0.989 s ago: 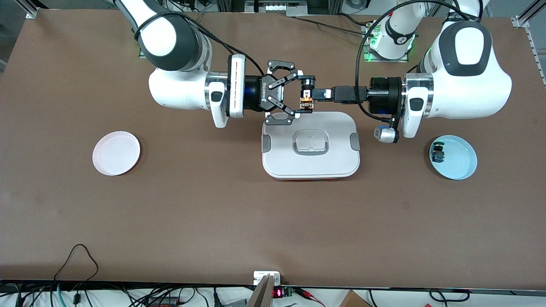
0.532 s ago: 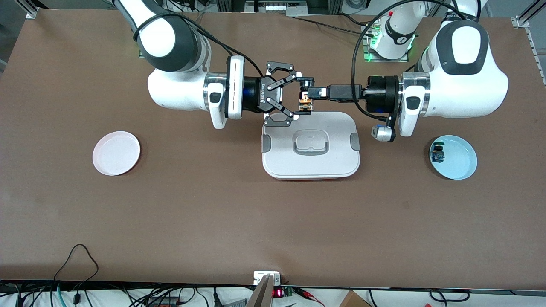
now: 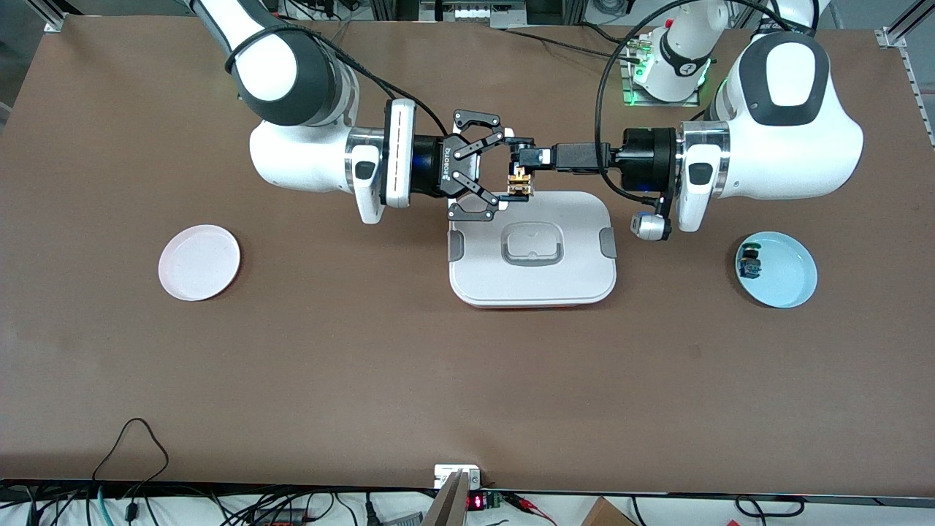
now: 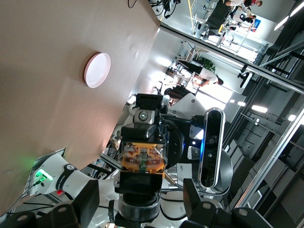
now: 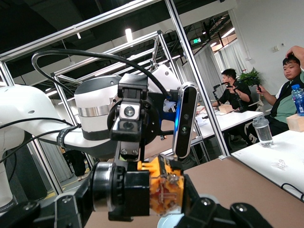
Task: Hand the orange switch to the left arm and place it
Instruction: 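Close the left gripper on the switch and open the right gripper, then carry the switch toward the blue plate while the right gripper withdraws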
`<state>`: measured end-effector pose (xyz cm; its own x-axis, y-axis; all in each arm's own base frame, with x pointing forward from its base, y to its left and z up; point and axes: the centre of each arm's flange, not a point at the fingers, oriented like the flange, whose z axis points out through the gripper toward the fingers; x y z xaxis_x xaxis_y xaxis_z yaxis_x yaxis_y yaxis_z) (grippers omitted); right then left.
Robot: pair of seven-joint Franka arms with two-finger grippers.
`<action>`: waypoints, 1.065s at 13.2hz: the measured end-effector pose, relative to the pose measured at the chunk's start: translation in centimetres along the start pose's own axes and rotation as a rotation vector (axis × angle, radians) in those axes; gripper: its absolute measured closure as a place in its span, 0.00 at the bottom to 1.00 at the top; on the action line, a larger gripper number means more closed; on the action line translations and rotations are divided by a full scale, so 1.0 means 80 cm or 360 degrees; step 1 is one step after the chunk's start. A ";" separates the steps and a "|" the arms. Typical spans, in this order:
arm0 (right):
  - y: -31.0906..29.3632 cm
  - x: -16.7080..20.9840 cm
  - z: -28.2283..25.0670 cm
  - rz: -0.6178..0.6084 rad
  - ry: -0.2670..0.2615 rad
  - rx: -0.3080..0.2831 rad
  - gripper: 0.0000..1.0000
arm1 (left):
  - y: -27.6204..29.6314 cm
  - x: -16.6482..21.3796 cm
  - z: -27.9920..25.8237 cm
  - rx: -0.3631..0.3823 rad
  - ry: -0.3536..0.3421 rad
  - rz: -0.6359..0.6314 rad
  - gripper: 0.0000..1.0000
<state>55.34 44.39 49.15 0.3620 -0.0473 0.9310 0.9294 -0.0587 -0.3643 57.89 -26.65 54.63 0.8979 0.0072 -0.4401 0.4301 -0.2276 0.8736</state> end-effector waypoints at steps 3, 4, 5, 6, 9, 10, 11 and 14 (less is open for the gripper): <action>-0.005 -0.002 0.006 0.0000 -0.0005 0.0014 0.27 | -0.001 0.001 0.003 0.0000 0.0006 0.0052 0.27; -0.007 -0.003 0.008 0.0000 -0.0007 0.0018 0.27 | -0.002 0.001 0.004 0.0001 0.0005 0.0069 0.35; -0.007 -0.001 0.008 0.0002 0.0000 0.0018 0.27 | -0.004 0.002 0.005 0.0004 0.0003 0.0086 0.48; -0.007 -0.001 0.008 0.0003 0.0001 0.0016 0.27 | -0.006 0.003 0.005 0.0003 0.0004 0.0117 0.58; -0.006 -0.002 0.008 0.0004 0.0000 0.0012 0.27 | -0.006 0.003 0.005 0.0003 0.0004 0.0128 0.58; -0.007 -0.003 0.009 0.0014 0.0006 0.0011 0.27 | -0.007 0.003 0.004 0.0003 0.0005 0.0129 0.58; -0.007 -0.003 0.010 0.0028 0.0013 0.0011 0.21 | -0.007 0.004 0.003 0.0002 0.0007 0.0128 0.58; -0.008 -0.004 0.012 0.0047 0.0014 0.0013 0.00 | -0.007 0.008 -0.006 -0.0005 0.0024 0.0124 0.58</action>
<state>54.66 45.38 49.10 0.3887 -0.0577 0.9195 0.9189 -0.0490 -0.3915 58.25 -26.04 53.95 0.9300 0.0045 -0.3677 0.3592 -0.2248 0.9058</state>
